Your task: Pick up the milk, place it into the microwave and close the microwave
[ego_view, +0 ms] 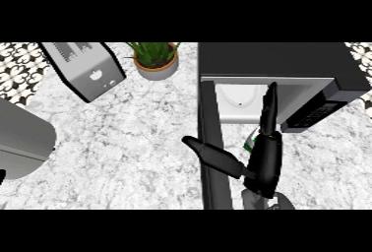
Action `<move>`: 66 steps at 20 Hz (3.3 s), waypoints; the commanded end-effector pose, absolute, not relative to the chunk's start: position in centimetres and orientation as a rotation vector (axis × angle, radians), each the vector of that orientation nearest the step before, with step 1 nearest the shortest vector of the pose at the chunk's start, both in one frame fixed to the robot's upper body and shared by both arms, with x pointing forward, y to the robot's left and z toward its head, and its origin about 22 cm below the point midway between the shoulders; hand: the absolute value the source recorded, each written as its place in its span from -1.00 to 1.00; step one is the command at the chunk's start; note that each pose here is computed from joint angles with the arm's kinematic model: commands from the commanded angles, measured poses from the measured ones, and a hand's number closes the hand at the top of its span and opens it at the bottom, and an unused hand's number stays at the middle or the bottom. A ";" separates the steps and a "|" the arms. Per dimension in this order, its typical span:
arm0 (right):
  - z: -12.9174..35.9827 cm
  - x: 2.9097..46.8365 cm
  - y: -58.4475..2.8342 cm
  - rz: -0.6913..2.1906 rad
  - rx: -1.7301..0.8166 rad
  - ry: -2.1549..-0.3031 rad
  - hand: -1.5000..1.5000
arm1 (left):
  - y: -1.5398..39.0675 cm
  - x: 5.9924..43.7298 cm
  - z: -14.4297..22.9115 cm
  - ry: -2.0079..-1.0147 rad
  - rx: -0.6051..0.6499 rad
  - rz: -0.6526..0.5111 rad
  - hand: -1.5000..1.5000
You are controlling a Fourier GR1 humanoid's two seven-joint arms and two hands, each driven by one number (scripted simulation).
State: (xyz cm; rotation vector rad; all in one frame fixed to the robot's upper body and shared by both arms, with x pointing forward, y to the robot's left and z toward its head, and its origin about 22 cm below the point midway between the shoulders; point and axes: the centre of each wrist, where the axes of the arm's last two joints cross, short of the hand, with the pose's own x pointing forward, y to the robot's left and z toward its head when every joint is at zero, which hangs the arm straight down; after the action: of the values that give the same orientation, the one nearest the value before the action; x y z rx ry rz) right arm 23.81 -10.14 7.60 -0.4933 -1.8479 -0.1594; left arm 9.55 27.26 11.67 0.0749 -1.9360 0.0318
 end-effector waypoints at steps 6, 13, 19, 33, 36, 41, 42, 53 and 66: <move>1.7 23.0 -12.3 -0.208 -0.571 -1.761 -1.00 | 28.2 8.1 11.6 -1.960 0.051 0.041 -1.00; -1.0 23.8 -17.8 -0.267 -0.622 -1.705 -1.00 | 28.5 7.6 10.7 -1.952 0.044 0.051 -1.00; -4.8 23.3 -18.8 -0.256 -0.635 -1.668 -1.00 | 29.6 6.4 11.6 -1.966 0.048 0.051 -1.00; -11.1 24.1 -20.5 -0.221 -0.601 -1.663 -1.00 | 29.7 5.8 12.8 -1.963 0.041 0.037 -1.00; -12.0 22.4 -20.3 -0.211 -0.614 -1.673 -1.00 | 29.3 7.5 12.1 -1.956 0.056 0.064 -1.00; -14.6 23.2 -20.7 -0.201 -0.652 -1.646 -1.00 | 30.4 4.5 11.1 -1.964 0.040 0.035 -1.00; -13.6 23.4 -21.8 -0.211 -0.645 -1.652 -1.00 | 30.5 4.6 13.3 -1.950 0.040 0.033 -1.00; -15.4 25.2 -23.9 -0.037 -0.617 -1.760 1.00 | 29.9 5.6 11.6 -1.975 0.039 0.028 -1.00; -13.1 26.8 -29.5 0.167 -0.190 -1.917 1.00 | 30.6 5.8 11.2 -1.968 0.047 0.046 -1.00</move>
State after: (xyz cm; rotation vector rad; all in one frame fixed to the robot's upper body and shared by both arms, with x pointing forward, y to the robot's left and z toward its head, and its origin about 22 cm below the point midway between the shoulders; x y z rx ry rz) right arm 26.63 -26.12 -14.09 -0.4003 -1.8493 0.0280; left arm 5.61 31.16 10.05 0.0731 -1.9000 0.0341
